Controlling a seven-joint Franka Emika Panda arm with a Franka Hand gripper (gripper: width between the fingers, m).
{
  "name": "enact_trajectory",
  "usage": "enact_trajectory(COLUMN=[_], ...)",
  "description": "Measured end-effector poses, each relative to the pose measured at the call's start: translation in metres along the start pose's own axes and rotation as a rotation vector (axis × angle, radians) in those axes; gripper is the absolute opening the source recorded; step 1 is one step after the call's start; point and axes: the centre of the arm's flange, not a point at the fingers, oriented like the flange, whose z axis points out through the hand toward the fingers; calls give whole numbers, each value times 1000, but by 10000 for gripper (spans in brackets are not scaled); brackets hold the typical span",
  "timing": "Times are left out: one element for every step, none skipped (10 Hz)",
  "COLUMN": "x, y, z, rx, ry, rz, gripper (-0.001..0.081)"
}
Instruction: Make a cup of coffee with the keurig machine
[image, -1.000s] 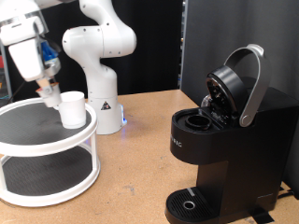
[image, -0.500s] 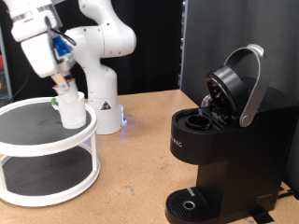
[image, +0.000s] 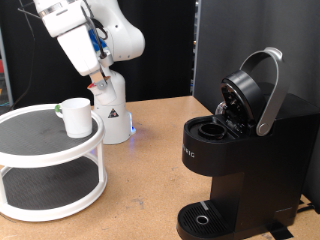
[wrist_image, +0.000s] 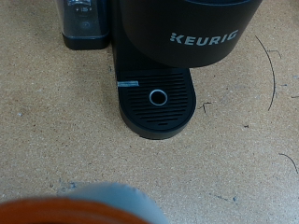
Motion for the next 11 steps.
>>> enact_trajectory(x=[-1, 1, 9, 24, 38, 53, 66, 80, 93, 107, 119], y=[0, -2, -6, -11, -15, -20, -24, -29, -34, -38, -42], z=[1, 3, 5, 8, 10, 12, 13, 14, 16, 19, 23], rx=[1, 9, 14, 18, 22, 22, 30, 45, 51, 51, 50], ry=[-1, -8, -9, 1, 10, 30, 43, 41, 39, 32, 21], rz=[3, 0, 16, 36, 51, 64, 58, 40, 21, 10, 8], gripper=[449, 449, 449, 449, 449, 449, 449, 449, 449, 449, 449])
